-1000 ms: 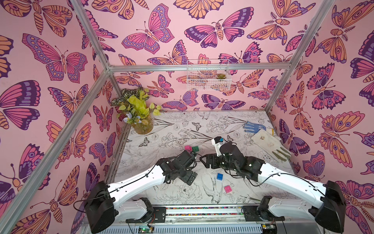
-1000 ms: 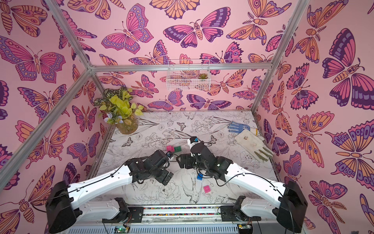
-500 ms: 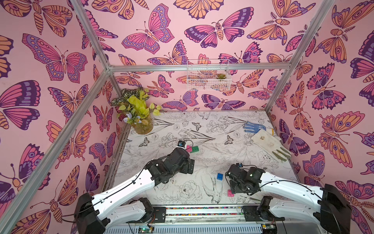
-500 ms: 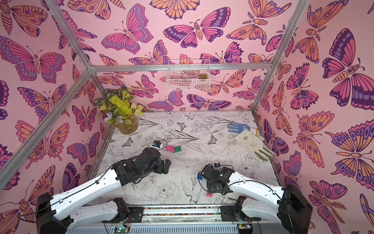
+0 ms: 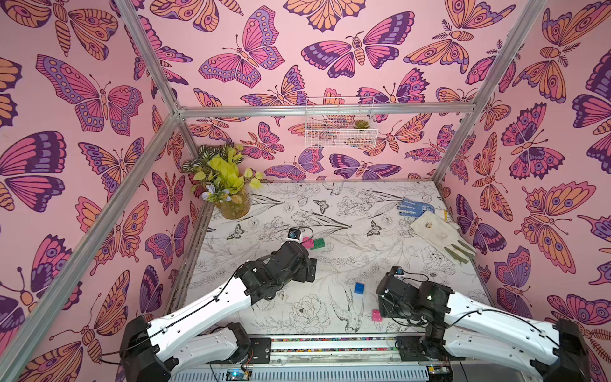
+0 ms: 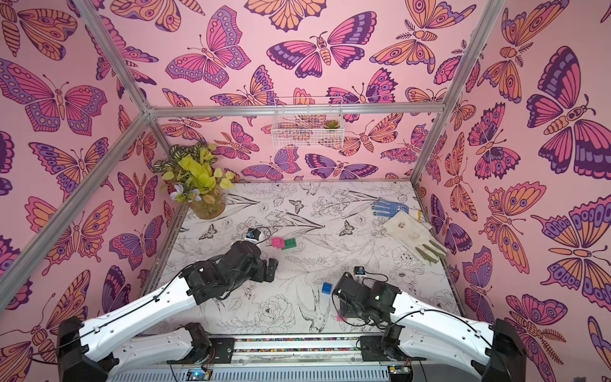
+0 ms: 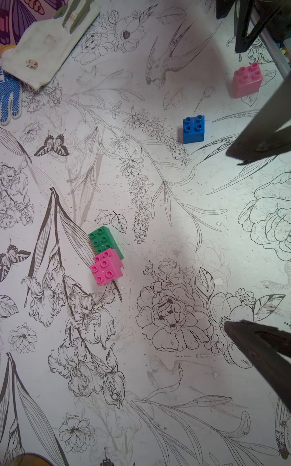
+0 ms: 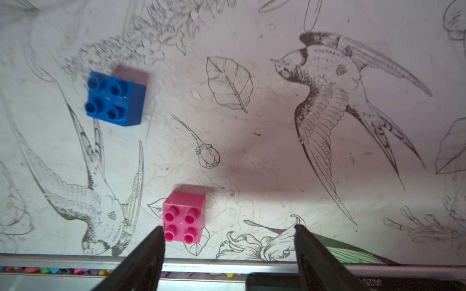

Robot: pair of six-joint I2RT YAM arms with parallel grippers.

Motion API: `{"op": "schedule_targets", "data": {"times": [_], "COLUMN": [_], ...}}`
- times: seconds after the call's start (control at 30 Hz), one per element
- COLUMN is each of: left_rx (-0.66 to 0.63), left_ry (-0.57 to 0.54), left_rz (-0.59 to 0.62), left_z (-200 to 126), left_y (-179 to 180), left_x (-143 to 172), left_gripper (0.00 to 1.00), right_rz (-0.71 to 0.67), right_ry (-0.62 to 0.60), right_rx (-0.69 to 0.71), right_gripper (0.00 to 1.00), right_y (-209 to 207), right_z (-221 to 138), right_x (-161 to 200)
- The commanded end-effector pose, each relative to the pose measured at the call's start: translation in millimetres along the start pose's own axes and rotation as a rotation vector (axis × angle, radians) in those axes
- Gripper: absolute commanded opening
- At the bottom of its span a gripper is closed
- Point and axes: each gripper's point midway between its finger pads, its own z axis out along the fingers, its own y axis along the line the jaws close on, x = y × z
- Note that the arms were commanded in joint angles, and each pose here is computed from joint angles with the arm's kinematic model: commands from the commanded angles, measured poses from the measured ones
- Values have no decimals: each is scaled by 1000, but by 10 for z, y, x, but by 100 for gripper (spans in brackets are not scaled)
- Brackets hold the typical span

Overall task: Assemble the letter v with lego
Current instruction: Pick up the lego brick from the center of the board.

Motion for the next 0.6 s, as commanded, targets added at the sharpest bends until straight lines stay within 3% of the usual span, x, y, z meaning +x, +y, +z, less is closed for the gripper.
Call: {"op": "schedule_targets", "data": {"times": [0.0, 0.27, 0.5, 0.57], "left_rx": [-22, -6, 2, 6], "left_ry": [17, 46, 42, 47], "left_rz": [16, 33, 29, 28], "left_z": [48, 96, 117, 139], "left_y": [13, -23, -7, -21], "left_x": [22, 87, 137, 149], "left_gripper": [100, 100, 100, 100], "right_rz": [6, 16, 32, 34], "right_ry": [29, -6, 14, 21], "right_rx": [38, 35, 29, 26], "right_gripper": [81, 79, 70, 63], "right_y": [127, 422, 435, 442], "right_z": [35, 146, 181, 204], "right_x": [45, 11, 82, 110]}}
